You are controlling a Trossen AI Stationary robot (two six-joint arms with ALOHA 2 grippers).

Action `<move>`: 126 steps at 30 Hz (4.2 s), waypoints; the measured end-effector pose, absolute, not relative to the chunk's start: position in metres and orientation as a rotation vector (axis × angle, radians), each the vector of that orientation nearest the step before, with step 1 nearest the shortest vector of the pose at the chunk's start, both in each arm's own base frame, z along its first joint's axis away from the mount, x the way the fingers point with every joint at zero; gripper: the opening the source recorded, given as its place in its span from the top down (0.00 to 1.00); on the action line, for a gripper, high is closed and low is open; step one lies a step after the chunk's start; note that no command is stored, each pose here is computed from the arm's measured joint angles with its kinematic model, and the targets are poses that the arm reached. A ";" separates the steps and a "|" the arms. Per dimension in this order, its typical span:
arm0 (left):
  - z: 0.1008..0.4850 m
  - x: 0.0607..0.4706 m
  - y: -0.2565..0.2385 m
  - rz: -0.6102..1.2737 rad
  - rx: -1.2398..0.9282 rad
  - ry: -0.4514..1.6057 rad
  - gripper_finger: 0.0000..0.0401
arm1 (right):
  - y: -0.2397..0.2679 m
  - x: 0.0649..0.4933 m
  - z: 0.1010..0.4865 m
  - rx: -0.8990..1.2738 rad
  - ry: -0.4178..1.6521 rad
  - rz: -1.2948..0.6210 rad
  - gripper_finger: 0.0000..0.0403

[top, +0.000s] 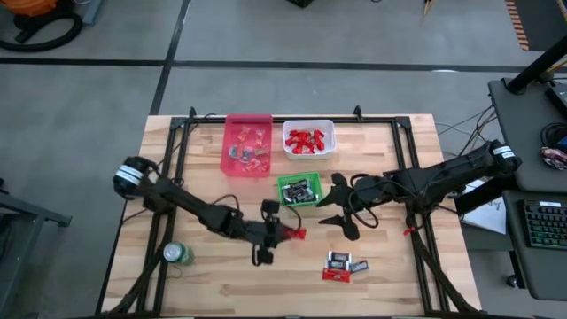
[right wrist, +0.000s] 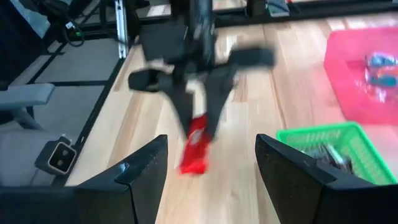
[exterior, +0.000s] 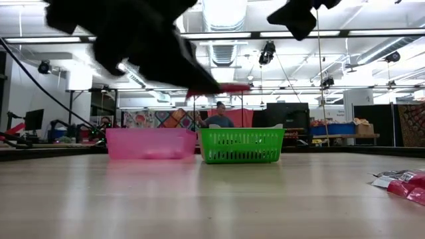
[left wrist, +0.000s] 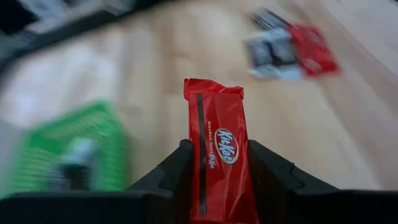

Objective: Sort candy
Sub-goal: Put the red chocolate bar into the white bin, then put the brown chocolate bar into the green bin

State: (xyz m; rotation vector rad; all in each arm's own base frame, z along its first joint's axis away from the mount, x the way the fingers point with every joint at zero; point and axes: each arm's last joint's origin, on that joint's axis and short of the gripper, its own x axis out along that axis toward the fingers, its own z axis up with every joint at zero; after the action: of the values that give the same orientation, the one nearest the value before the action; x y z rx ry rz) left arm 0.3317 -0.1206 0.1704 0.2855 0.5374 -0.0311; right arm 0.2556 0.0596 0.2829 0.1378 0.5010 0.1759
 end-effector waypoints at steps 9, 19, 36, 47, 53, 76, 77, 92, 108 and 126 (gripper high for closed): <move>0.220 0.336 -0.037 0.220 0.207 0.433 0.74 | 0.053 0.238 0.278 0.153 0.633 0.035 0.42; 0.214 0.358 0.076 0.558 -0.060 0.409 0.74 | 0.051 0.236 0.277 0.125 0.637 0.013 0.42; 0.212 0.393 0.151 0.603 -0.040 0.429 0.61 | 0.051 0.235 0.272 0.140 0.658 -0.004 0.42; 0.220 0.392 0.137 0.534 -0.025 0.449 0.47 | 0.051 0.233 0.269 0.186 0.680 -0.024 0.42; 0.230 0.392 0.098 0.422 0.019 0.460 0.48 | 0.054 0.229 0.257 0.236 0.758 -0.051 0.42; 0.263 0.325 -0.083 0.134 0.084 0.352 0.48 | 0.159 0.209 0.186 0.053 1.075 0.130 0.42; 0.264 0.322 -0.088 0.124 0.087 0.347 0.48 | 0.166 0.205 0.182 0.039 1.081 0.130 0.42; 0.273 0.314 -0.115 0.117 0.046 0.271 0.48 | 0.213 0.146 0.131 -0.040 0.933 0.079 0.42; 0.278 0.315 -0.116 0.115 0.021 0.221 0.48 | 0.186 0.131 0.089 -0.040 0.733 0.120 0.52; 0.279 0.316 -0.116 0.115 0.010 0.206 0.48 | 0.185 0.132 0.091 -0.080 0.685 0.140 0.86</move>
State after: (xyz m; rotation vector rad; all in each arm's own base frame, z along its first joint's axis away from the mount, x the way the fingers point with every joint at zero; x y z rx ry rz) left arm 0.3158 -0.1162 0.2792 0.0100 0.2063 0.1150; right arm 0.1320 0.1854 0.0905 -0.0800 0.6847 0.1403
